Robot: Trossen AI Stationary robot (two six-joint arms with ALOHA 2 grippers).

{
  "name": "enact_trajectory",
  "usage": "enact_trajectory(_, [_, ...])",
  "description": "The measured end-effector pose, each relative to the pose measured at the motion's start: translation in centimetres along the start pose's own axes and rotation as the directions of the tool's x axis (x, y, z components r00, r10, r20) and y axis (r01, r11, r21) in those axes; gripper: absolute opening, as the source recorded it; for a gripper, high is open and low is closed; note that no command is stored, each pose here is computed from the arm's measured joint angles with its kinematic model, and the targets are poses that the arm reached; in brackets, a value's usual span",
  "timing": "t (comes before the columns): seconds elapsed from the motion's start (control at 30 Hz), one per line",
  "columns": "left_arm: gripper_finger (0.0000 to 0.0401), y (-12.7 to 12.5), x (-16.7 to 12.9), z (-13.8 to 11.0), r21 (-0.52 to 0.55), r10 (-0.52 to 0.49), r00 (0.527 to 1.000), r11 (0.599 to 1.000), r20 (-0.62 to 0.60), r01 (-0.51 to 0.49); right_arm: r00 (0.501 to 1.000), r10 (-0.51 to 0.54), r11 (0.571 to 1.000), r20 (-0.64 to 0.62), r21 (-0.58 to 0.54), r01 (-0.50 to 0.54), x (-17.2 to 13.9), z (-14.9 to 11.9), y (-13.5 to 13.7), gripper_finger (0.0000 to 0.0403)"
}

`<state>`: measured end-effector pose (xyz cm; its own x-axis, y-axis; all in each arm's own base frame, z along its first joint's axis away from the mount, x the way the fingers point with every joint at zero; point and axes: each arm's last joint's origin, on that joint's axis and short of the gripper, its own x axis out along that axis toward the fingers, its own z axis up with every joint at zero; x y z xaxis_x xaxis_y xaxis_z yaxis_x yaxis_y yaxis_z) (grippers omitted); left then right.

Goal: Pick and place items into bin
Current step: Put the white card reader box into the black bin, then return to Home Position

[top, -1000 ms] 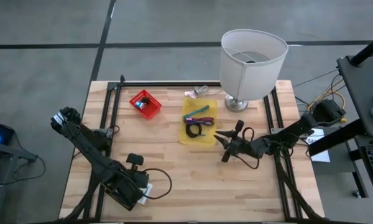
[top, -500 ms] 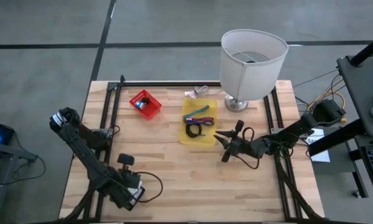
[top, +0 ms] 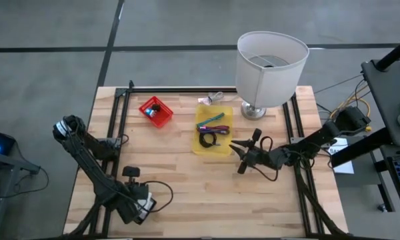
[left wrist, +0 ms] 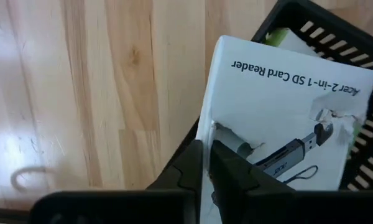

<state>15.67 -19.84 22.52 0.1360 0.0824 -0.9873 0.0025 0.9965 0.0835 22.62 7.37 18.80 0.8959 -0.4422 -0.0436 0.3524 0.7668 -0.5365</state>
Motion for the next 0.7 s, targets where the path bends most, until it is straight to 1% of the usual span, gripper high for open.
enact_trajectory(0.17, [0.0044,0.0,0.1,0.0,-0.002,0.004,1.0,1.0,0.001,-0.004,1.0,-0.001,1.0,0.001,0.003,0.001,0.0,0.0,0.0,0.0068])
enact_trajectory(0.5, [0.0127,0.3,-0.3,0.0,-0.004,0.015,0.999,1.0,0.031,-0.015,1.0,-0.004,1.0,0.007,0.021,0.004,0.1,0.4,0.0,0.0068])
enact_trajectory(0.6, [0.0143,0.5,-0.7,-0.1,-0.008,0.0,0.999,1.0,0.043,0.001,1.0,-0.004,1.0,0.006,0.02,0.003,0.1,0.4,0.0,0.0068])
enact_trajectory(0.7, [0.0149,0.8,-1.6,-0.1,-0.021,-0.03,0.997,0.999,0.067,0.032,1.0,-0.004,1.0,0.006,0.02,0.003,0.1,0.4,0.0,0.0068])
